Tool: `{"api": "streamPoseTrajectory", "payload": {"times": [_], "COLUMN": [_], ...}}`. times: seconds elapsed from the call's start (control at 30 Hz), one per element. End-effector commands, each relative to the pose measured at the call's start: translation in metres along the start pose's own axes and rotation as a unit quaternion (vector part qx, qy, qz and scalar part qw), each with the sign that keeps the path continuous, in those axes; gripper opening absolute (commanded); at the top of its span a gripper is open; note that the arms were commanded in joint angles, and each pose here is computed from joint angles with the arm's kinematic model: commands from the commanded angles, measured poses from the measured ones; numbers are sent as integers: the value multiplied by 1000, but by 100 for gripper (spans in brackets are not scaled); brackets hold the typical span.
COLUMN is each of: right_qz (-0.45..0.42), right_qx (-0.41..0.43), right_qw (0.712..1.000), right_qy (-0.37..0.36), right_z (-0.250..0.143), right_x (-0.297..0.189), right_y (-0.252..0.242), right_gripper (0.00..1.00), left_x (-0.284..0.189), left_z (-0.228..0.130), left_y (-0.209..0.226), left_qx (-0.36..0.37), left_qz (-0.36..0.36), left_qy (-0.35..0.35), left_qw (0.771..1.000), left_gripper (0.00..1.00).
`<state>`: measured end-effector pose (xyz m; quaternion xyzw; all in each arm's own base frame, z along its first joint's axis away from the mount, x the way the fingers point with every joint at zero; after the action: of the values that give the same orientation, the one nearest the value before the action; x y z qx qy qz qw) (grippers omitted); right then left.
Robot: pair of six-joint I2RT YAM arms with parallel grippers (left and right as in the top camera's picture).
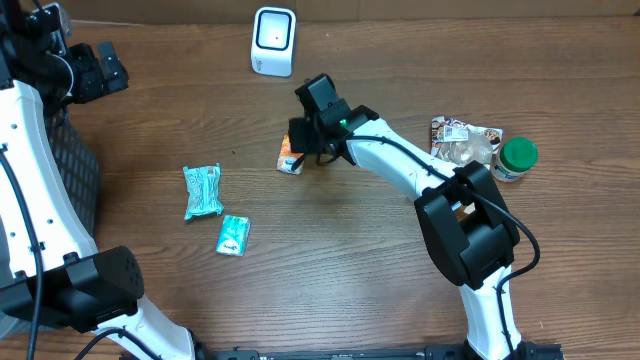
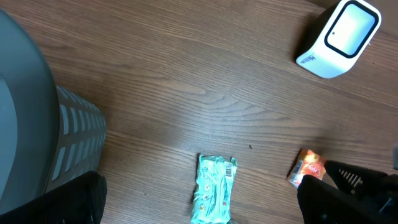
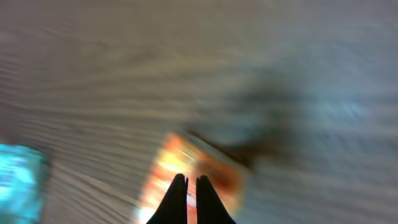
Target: Scan the item barcode
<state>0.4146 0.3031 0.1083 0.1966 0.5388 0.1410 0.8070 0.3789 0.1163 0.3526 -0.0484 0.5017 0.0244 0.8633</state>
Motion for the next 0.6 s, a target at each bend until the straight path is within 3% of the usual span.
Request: {"api": "streamPoseTrajectory", "payload": {"times": [0.0, 0.17, 0.3, 0.4, 0.43, 0.5, 0.57], "right_qz": [42, 31, 49, 14, 4, -16, -31], "right_qx": [-11, -4, 3, 30, 42, 87, 133], "right_qw": [999, 999, 998, 996, 995, 990, 984], "right_qy": [5, -4, 34, 80, 89, 106, 114], "right_z": [-3, 6, 10, -5, -8, -16, -20], "right_x": [-2, -9, -24, -27, -27, -26, -24], "right_y": [16, 13, 20, 10, 7, 0, -7], "right_gripper": [4, 4, 5, 5, 10, 31, 34], "left_x": [-1, -1, -1, -1, -1, -1, -1], "left_z": [2, 2, 2, 2, 2, 2, 2], "left_y": [-2, -2, -2, -2, -2, -2, -2], "left_qx": [-2, -2, -2, -2, -2, -2, -2], "left_qz": [-5, -5, -5, -5, -5, -5, -5], "left_qy": [-6, -6, -6, -6, -6, -6, -6], "left_qw": [1000, 1000, 1000, 1000, 1000, 1000, 1000], "left_gripper": [100, 100, 100, 100, 100, 100, 99]}}
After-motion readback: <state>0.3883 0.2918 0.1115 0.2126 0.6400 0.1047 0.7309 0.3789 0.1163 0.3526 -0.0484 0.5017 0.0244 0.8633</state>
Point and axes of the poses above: each gripper's point midway between its finger pads, its own x axis out along the fingers, its own y axis along the line the jaws close on, z = x × y, the point moved 7 cm from there along -x, back along the fingers, and after that the axes turned 14 degrees about x, right-handed, at the moved point
